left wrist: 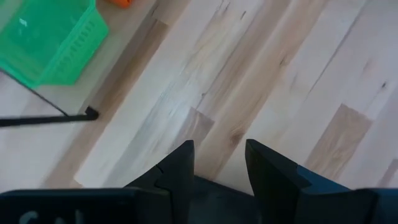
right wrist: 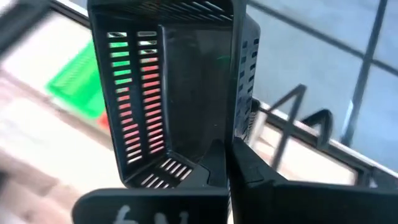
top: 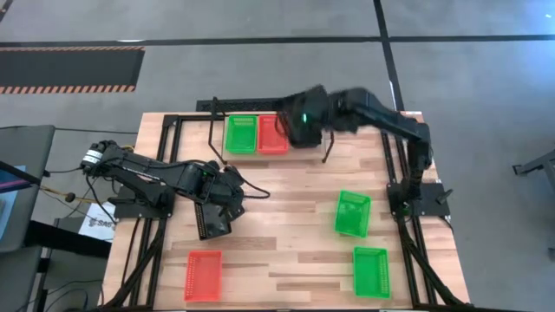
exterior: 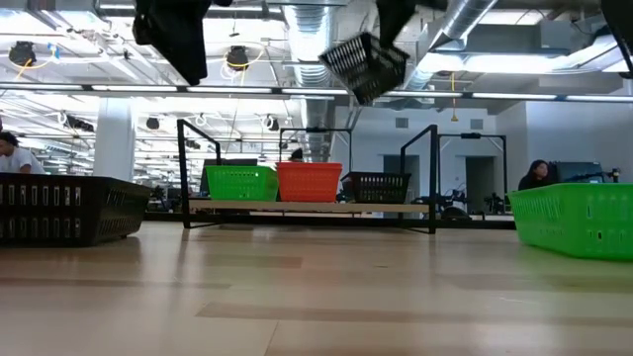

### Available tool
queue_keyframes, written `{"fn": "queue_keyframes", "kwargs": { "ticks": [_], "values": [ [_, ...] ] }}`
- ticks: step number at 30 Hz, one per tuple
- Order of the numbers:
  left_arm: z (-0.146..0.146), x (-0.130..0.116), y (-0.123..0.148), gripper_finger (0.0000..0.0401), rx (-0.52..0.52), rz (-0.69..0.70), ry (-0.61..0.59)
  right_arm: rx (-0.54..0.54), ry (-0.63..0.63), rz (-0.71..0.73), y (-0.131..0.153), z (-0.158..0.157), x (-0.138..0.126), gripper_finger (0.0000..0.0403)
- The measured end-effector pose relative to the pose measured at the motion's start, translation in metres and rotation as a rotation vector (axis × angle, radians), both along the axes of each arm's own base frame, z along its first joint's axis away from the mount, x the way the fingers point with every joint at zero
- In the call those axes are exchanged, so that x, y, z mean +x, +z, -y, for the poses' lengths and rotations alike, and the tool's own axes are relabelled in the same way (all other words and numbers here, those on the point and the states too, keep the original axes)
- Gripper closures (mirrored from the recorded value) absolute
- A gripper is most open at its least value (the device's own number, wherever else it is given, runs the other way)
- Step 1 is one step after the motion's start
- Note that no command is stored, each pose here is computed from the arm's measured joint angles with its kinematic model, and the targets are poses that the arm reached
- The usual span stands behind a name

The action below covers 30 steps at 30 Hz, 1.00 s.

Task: Stack baskets on shelf by color
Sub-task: Stack the bottom black bin on top of the black bin on the shelf

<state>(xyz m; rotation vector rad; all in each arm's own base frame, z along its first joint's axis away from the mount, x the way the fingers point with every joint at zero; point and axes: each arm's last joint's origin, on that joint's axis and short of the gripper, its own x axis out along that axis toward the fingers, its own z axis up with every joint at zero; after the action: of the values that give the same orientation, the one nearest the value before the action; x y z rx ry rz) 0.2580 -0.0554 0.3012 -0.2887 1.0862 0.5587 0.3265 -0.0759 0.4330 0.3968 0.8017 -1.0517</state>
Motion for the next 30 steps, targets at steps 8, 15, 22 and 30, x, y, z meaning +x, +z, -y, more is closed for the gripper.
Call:
{"fn": "queue_keyframes", "kwargs": {
  "ticks": [8, 15, 22, 30],
  "values": [
    [0.0, 0.0, 0.0, 0.0269, -0.044, 0.049, 0.146, 0.096, -0.05, 0.023, -0.007, 0.09, -0.014, 0.0402],
    [-0.001, 0.0, 0.0, 0.0269, -0.034, 0.066, 0.18, 0.146, 0.005, 0.177, -0.007, 0.113, -0.006, 0.0402],
    [-0.001, 0.0, 0.0, 0.0269, -0.023, 0.066, 0.173, 0.202, 0.023, 0.167, -0.017, 0.12, -0.001, 0.0402],
    [-0.001, 0.0, 0.0, 0.0269, -0.012, 0.06, 0.156, 0.322, 0.075, 0.187, -0.033, 0.133, 0.008, 0.0402]
  ]
}}
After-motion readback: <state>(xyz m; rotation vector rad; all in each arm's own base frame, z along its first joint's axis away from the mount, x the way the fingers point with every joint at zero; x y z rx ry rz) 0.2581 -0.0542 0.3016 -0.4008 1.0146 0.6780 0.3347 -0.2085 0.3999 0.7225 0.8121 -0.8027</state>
